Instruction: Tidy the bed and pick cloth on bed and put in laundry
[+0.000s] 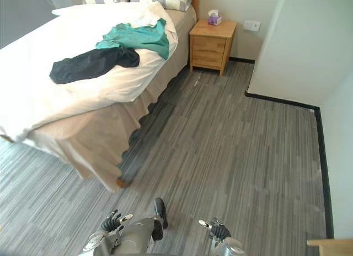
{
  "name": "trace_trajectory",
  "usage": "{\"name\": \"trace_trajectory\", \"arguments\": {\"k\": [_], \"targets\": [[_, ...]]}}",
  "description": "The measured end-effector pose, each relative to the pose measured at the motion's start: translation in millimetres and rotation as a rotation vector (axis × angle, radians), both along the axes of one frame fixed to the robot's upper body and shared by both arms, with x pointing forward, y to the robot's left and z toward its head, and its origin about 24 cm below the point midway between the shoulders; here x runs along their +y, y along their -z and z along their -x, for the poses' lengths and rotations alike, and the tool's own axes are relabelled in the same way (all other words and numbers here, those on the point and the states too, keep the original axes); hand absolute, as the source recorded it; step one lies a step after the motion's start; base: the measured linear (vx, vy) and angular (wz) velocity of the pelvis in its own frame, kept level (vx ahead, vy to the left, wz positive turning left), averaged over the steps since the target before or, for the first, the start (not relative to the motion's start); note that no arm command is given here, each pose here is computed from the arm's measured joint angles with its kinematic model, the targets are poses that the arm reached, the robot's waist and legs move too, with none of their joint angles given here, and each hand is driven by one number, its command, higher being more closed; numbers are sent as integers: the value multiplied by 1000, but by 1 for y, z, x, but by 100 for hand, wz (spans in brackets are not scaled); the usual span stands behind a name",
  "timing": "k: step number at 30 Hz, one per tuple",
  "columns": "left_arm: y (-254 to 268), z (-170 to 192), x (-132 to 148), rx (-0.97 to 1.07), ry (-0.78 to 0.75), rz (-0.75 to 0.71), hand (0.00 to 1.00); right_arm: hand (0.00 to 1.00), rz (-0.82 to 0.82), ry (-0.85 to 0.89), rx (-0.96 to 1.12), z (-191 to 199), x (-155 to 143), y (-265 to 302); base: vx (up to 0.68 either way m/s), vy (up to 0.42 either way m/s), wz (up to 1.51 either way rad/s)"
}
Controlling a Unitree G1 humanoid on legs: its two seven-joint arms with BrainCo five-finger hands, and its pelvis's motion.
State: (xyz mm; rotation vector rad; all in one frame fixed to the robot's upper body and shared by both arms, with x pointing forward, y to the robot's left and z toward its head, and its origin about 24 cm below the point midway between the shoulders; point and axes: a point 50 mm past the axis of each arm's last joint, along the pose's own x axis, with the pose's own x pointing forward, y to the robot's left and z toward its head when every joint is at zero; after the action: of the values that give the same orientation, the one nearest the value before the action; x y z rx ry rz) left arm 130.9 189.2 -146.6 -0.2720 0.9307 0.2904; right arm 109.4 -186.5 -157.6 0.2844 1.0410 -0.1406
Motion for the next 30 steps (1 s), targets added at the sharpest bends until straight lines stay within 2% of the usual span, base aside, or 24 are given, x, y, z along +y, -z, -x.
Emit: {"name": "trace_trajectory", "arguments": {"k": [4,8,13,17,20,22,24,27,30], "targets": [[3,4,5,43,-16,-35,0,0,32,-20,26,-3,8,2,639,277,16],[7,10,0,83,41,-60,0,0,83,-10,27,-1,-3,1,579,199,38],[-2,-19,-9,6,61,-39,0,0,97,-7,-35,-8,-8,-4,475,-15,129],[-3,-21,-16,-1,-3,18,0,0,56,43,-58,-10,-3,-5,387,-304,173],[-4,-12,-4,-15,-143,18,0,0,10,7,-92,-10,11,-5,379,-473,142],[0,-1,-15,5,-202,46,0,0,42,-6,-128,-17,-2,-10,383,-478,121],[2,6,-15,13,-247,49,0,0,27,-37,-140,-21,-1,-11,334,-368,117],[1,5,-12,-8,-260,42,0,0,6,-65,-131,-22,6,-10,242,-301,130],[0,2,-13,-17,-209,26,0,0,1,-74,-111,-22,5,-10,92,-155,78]]}}
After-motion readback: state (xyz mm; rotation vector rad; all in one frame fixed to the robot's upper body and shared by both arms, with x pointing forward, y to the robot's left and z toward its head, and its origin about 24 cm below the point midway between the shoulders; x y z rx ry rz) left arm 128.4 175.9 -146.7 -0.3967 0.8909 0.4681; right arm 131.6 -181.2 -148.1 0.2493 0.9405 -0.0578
